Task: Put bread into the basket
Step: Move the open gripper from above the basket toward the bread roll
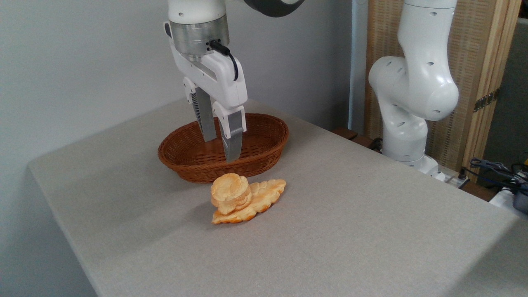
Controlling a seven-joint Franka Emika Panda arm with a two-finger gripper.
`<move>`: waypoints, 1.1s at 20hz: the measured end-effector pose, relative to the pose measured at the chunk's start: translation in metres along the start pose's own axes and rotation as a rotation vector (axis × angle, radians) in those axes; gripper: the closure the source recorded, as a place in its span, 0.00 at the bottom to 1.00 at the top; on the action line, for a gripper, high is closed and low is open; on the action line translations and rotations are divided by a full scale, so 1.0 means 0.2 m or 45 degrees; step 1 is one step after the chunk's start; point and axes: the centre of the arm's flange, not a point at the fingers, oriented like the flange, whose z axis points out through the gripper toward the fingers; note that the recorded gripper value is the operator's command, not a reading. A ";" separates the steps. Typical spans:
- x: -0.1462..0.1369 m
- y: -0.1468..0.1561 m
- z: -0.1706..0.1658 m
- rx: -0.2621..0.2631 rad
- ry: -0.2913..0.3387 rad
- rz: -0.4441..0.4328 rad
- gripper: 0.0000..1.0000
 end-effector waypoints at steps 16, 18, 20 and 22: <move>-0.02 0.03 0.04 -0.071 -0.074 0.010 0.00; -0.02 0.03 0.04 -0.074 -0.076 0.017 0.00; -0.02 0.03 0.06 -0.075 -0.077 0.038 0.00; -0.01 0.02 0.07 -0.062 -0.064 0.045 0.00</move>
